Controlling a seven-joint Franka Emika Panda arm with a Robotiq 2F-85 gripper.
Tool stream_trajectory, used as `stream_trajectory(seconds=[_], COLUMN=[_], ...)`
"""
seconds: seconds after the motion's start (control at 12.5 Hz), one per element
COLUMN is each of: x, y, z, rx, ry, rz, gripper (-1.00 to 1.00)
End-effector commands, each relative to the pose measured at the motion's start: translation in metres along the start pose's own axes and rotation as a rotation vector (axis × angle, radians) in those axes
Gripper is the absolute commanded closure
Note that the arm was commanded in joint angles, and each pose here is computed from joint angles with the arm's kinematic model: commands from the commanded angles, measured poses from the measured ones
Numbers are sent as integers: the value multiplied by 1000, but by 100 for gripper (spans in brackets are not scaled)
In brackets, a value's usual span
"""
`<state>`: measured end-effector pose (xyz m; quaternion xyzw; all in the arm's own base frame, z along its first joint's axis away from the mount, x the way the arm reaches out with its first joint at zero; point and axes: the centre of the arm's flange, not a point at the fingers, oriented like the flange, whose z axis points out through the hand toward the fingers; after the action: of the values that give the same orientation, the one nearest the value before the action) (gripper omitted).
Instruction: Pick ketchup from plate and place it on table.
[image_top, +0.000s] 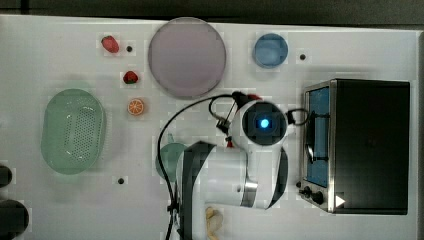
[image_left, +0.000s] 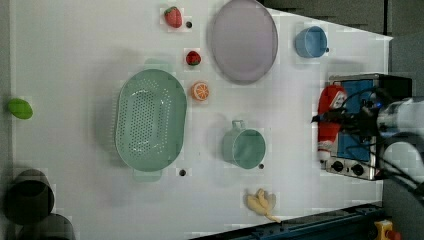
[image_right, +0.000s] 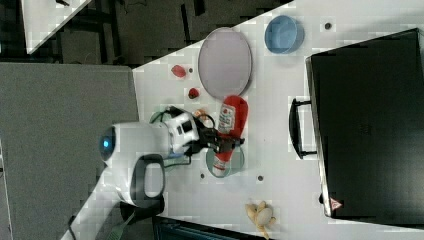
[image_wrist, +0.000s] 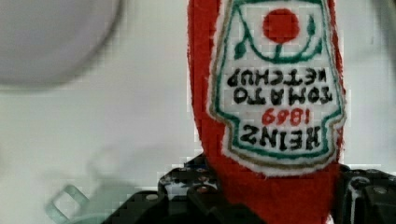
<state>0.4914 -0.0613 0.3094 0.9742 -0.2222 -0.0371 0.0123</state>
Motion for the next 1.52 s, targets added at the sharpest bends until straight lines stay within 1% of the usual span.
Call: stream_trajectory(seconds=[0.08, 0.24, 0.4, 0.48, 0.56, 0.64, 0.72, 0.8, 0.88, 0.96, 1.12, 1.2, 1.28, 1.52], x=[-16, -20, -19, -17, -17, -19, -19, -20, -18, -15, -6, -2, 2, 7], y=[-17, -31, -35, -35, -33, -32, -35, -37, -39, -40, -43, -43, -43, -43], z=[22, 45, 65, 72, 80, 89, 90, 88, 82, 70, 31, 7, -19, -93], rx=[10, 32, 43, 49, 50, 43, 48, 51, 56, 66, 94, 104, 108, 86], ry=[26, 57, 67, 74, 72, 56, 64, 69, 80, 102, 166, 191, 201, 166], rz=[131, 144, 139, 140, 144, 146, 139, 136, 133, 133, 138, 152, 183, 279], gripper=[-24, -24, -24, -30, -49, -69, -91, -100, -100, -100, -100, -100, -100, -100])
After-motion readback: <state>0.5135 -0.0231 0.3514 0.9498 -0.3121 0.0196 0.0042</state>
